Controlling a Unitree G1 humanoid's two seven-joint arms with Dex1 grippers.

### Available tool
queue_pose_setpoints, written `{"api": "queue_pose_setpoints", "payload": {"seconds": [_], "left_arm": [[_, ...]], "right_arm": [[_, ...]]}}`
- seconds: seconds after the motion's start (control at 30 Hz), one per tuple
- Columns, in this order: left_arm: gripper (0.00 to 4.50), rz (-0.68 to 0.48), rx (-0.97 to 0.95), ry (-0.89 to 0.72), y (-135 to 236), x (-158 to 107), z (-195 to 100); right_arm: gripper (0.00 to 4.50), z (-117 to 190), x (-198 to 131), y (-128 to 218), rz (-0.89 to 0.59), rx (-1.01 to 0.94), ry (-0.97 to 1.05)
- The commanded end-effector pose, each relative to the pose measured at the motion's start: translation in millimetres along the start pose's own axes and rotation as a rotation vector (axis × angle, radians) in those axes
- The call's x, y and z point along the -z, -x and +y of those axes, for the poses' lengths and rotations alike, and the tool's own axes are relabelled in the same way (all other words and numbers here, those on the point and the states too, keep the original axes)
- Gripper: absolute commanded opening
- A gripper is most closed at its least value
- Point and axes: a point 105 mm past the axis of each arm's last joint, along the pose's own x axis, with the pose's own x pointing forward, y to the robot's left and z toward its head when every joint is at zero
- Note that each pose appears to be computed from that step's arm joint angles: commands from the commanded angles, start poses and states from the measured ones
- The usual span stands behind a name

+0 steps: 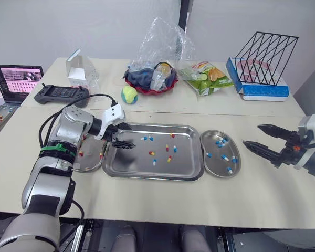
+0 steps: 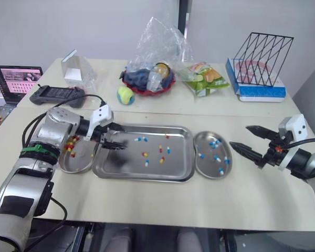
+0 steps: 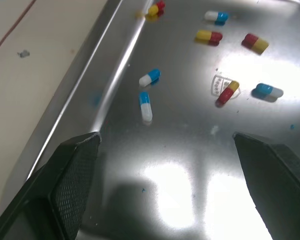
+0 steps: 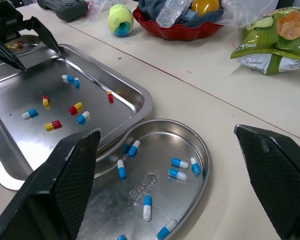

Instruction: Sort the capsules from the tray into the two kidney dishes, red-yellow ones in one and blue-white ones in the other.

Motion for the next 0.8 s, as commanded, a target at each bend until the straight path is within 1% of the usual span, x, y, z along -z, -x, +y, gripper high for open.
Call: {"api": "queue_pose_setpoints", "payload": {"seconds": [0.03,0.07,0.37,0.43,0.6,0.8], "left_arm": [[4.48,-0.054,0.004,-0.042,11,-13,-2],[4.48,-0.055,-0.001,-0.064,12,-14,-2],[4.48,-0.091,-0.032,-0.078,33,-24,3],[4.48,-0.1,-0.03,-0.078,41,-23,0],[4.48,-0.093,-0.055,-0.027,61,-10,-6],[4.48,-0.115,-0.083,-0.02,71,-8,-13]], "right_arm": [[4.5,0,-13,0,-0.038,-0.012,0.038],[4.5,0,-13,0,-0.039,-0.014,0.038],[4.5,4,-14,2,-0.037,-0.028,0.037],[4.5,5,-15,3,-0.037,-0.029,0.037],[4.5,6,-15,7,-0.032,-0.029,0.036],[4.5,7,-16,5,-0.03,-0.044,0.034]]}}
